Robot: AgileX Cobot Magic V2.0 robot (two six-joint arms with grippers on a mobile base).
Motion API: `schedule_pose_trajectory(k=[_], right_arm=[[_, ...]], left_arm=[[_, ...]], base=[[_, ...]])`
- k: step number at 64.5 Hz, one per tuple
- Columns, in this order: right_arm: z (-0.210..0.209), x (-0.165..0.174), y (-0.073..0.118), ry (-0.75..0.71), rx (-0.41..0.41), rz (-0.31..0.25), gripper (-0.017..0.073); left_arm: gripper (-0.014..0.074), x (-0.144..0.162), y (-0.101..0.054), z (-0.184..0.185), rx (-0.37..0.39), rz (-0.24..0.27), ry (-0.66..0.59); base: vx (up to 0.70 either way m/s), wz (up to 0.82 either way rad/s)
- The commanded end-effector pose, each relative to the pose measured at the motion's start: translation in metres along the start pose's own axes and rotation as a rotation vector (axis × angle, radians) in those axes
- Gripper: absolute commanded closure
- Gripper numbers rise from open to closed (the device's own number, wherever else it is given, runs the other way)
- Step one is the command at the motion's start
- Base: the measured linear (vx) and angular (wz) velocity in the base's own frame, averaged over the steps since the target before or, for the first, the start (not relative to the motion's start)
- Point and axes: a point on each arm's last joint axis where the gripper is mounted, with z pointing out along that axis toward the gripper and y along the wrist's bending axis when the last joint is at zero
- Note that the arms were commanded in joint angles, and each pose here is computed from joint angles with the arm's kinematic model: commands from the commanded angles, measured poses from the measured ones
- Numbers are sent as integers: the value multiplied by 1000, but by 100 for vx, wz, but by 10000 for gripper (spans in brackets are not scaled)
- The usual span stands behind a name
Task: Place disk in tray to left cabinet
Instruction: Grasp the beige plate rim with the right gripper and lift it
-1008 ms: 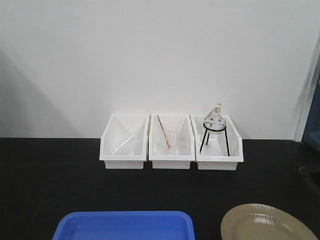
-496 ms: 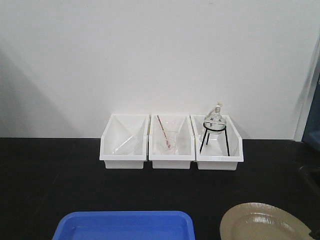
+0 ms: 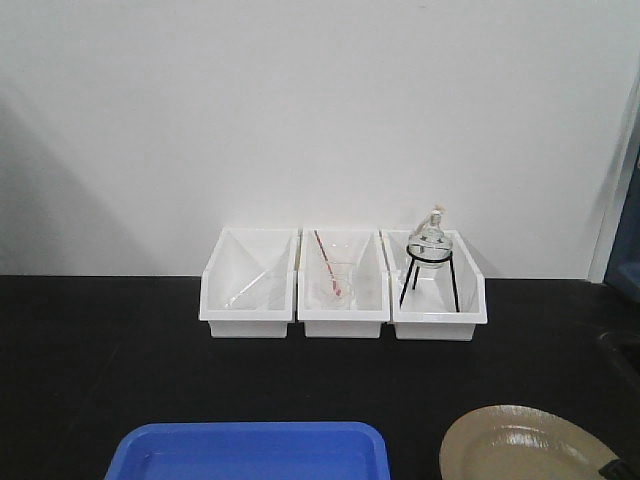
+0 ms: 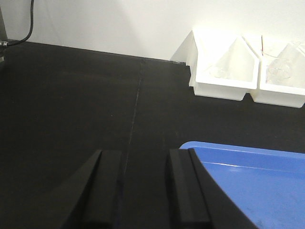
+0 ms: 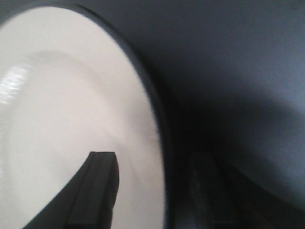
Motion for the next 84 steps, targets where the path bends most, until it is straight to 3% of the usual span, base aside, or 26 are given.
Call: schedule_pose_trajectory(k=[1, 33, 44, 55, 61, 84], right_arm=[[-1, -9, 9, -64, -40, 29, 156], [28, -23, 32, 12, -20, 26, 178], [34, -24, 35, 44, -12, 25, 263], [23, -25, 41, 50, -40, 1, 457], [13, -26, 45, 39, -67, -40, 569], [-38, -35, 62, -85, -208, -119, 568]], left_arm=[[227, -18, -1, -2, 5, -2, -106], [227, -17, -1, -2, 5, -2, -105], [227, -17, -1, -2, 5, -2, -104], [227, -17, -1, -2, 5, -2, -105], [227, -17, -1, -2, 5, -2, -105], [227, -17, -1, -2, 5, -2, -105]], base=[[0, 0], [0, 0], [0, 0], [0, 0], [0, 0], [0, 0]])
